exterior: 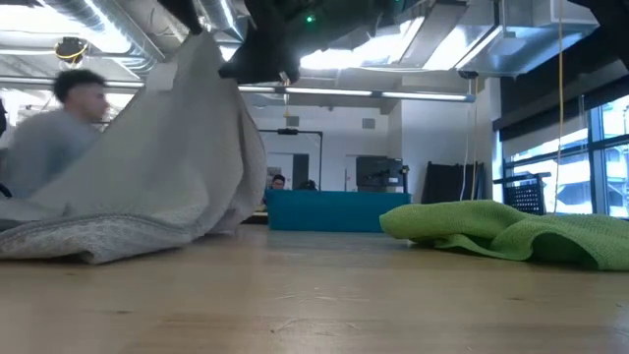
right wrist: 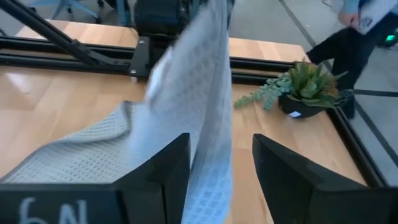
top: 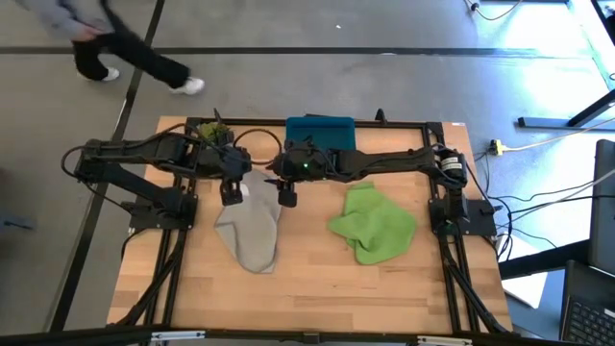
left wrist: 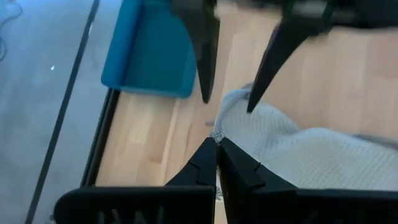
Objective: Roll microfiber towels into tight, uniform cylinder then place into a basket
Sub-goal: Roll the gray microfiber cloth
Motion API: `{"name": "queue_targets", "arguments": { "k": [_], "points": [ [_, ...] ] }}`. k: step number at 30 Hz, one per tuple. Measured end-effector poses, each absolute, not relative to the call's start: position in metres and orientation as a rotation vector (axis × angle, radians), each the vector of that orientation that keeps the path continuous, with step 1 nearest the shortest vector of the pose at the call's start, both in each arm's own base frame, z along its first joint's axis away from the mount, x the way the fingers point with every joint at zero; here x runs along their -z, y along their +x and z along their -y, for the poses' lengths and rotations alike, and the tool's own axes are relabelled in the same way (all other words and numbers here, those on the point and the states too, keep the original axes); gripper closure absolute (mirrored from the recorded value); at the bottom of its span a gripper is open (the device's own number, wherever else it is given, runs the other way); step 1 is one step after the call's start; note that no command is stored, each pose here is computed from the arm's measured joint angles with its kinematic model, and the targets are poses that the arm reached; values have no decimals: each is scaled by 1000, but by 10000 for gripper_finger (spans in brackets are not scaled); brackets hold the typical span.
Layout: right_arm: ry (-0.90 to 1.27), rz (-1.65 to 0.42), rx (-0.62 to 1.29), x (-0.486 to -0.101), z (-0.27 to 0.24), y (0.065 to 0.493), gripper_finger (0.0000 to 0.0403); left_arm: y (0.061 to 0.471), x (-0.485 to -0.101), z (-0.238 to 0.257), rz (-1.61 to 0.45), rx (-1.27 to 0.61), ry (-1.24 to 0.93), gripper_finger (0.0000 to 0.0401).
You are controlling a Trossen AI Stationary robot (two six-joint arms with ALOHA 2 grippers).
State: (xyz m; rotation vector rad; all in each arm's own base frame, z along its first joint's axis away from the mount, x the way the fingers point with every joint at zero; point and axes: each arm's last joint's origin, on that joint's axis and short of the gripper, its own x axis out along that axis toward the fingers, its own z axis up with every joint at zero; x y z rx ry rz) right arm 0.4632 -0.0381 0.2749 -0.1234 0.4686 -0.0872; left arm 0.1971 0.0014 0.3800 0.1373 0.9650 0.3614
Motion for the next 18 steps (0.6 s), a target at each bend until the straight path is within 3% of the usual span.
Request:
{"name": "queue_targets", "arguments": {
  "k": [9, 18],
  "points": [
    [-124, -486, 88, -273, 38, 462, 228, 187, -424, -2, -823, -342, 127, 401],
    [-147, -501, 36, -272, 37, 462, 228, 170, -449, -1, -821, -251, 181, 401]
  ]
}}
